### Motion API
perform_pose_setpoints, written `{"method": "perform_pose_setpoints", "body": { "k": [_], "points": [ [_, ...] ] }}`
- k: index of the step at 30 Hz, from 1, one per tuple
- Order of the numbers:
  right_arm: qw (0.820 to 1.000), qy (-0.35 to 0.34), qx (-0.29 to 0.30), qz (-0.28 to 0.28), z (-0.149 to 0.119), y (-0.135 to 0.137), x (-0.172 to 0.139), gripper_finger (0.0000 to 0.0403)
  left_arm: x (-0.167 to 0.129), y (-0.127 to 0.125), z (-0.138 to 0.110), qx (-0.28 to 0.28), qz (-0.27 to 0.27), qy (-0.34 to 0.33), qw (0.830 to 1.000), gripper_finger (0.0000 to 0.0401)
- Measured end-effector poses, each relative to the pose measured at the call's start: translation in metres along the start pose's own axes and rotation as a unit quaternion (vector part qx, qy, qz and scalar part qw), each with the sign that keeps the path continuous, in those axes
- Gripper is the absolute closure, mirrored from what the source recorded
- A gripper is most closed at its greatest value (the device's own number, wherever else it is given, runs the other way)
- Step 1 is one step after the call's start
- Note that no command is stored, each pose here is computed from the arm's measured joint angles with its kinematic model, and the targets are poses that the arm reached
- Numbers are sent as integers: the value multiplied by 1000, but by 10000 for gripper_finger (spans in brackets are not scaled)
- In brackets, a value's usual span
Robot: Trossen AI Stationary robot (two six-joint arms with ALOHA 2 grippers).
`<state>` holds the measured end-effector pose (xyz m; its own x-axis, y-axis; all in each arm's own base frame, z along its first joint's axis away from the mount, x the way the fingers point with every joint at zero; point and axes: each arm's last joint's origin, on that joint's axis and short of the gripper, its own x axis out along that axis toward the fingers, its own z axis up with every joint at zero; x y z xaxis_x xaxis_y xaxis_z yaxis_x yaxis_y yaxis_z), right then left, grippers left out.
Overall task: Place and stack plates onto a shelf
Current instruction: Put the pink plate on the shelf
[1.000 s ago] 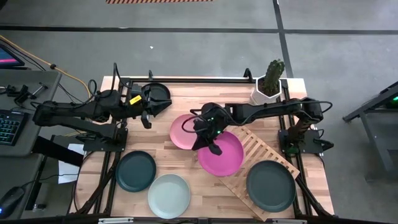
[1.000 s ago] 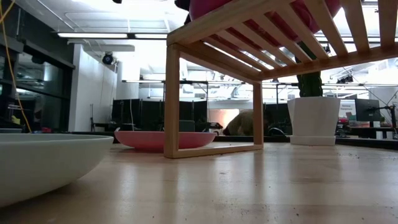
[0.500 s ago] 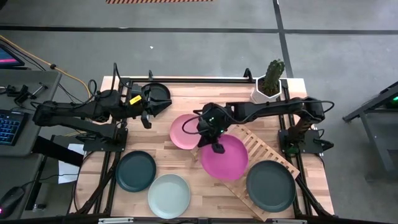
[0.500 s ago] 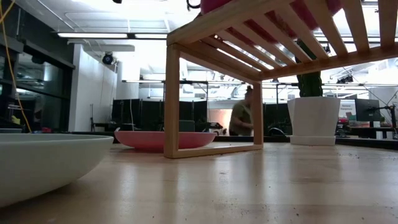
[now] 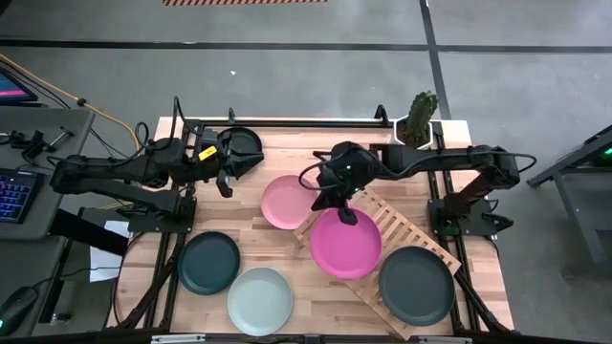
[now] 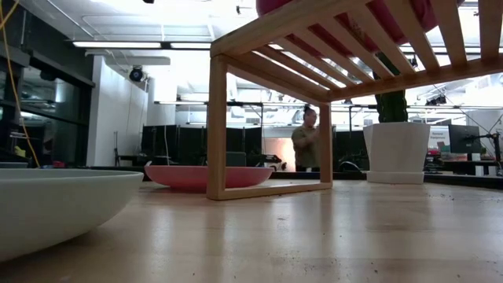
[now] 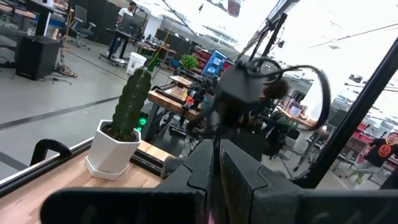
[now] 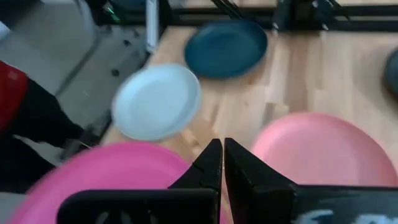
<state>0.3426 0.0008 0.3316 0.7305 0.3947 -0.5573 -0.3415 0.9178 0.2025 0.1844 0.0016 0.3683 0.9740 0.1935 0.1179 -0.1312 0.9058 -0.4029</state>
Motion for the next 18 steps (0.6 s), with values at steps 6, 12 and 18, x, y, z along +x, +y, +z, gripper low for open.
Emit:
{"method": "perform_pose_setpoints", "body": {
  "k": [6, 12, 18],
  "points": [
    [996, 16, 36, 80, -2, 13, -1, 403, 0, 0, 0, 0, 0, 0, 1000, 380],
    [983, 136, 59, 110, -25, 37, 3, 403, 0, 0, 0, 0, 0, 0, 1000, 380],
    [961, 263, 64, 49, -49, 40, -5, 403, 0, 0, 0, 1, 2, -1, 1000, 380]
  ]
}}
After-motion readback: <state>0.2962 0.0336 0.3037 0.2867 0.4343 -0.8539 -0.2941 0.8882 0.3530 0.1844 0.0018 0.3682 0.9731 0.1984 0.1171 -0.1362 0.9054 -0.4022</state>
